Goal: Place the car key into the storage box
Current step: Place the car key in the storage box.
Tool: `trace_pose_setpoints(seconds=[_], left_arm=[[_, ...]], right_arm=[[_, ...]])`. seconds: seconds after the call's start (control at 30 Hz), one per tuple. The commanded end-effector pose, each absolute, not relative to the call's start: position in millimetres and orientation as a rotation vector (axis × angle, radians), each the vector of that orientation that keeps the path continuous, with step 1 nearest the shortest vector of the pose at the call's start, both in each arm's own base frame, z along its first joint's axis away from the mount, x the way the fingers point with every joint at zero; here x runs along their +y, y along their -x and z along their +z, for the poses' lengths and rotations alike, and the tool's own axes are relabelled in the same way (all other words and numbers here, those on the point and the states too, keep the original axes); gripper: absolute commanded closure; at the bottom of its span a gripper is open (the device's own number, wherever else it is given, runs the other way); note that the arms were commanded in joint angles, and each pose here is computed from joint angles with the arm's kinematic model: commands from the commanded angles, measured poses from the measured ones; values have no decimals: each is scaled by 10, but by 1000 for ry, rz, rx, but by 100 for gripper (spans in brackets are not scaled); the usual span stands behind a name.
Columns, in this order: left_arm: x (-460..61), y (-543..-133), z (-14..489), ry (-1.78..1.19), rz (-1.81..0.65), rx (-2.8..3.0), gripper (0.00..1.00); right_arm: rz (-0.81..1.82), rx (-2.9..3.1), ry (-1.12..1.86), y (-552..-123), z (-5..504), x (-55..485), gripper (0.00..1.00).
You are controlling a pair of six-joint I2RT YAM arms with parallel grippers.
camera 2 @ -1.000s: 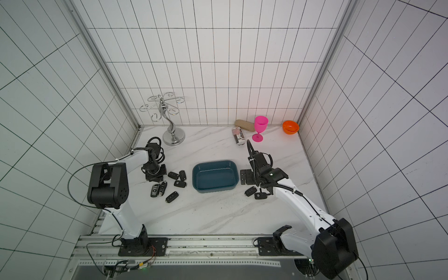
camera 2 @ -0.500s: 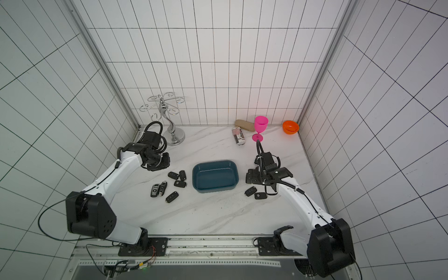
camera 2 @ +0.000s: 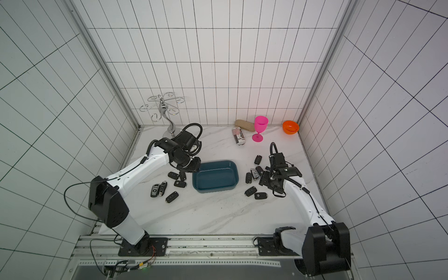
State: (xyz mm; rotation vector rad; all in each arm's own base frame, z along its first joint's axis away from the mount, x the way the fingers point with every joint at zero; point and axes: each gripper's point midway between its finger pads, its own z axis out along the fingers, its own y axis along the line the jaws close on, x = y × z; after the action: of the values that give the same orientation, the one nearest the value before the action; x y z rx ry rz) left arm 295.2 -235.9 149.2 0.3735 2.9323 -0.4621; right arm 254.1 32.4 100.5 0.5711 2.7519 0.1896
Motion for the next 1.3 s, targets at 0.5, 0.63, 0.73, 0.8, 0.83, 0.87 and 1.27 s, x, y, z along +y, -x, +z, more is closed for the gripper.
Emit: trace_pose_setpoints(seconds=[0.5, 0.63, 0.73, 0.8, 0.83, 0.87, 1.27], left_arm=[[-2911, -3146, 605, -493, -350, 3088, 89], [-2896, -3153, 459, -493, -304, 3121, 89], [-2890, -3155, 390, -498, -288, 3135, 85], [-2879, -3156, 350, -500, -272, 3141, 82], [-2879, -3157, 343, -501, -269, 3142, 81], [-2871, -3156, 324, -501, -265, 3146, 80], [-2918, -3159, 322, -514, -301, 3137, 19]], right_arm=[[299, 2877, -725, -2164, 697, 364, 15], [314, 2927, -773, -2088, 601, 399, 15], [277, 2950, -822, -2048, 504, 368, 18], [244, 2950, -854, -2045, 456, 333, 18], [222, 2947, -880, -2041, 434, 310, 18], [212, 2943, -905, -2047, 420, 300, 18], [95, 2818, -1245, -2194, 294, 169, 16]])
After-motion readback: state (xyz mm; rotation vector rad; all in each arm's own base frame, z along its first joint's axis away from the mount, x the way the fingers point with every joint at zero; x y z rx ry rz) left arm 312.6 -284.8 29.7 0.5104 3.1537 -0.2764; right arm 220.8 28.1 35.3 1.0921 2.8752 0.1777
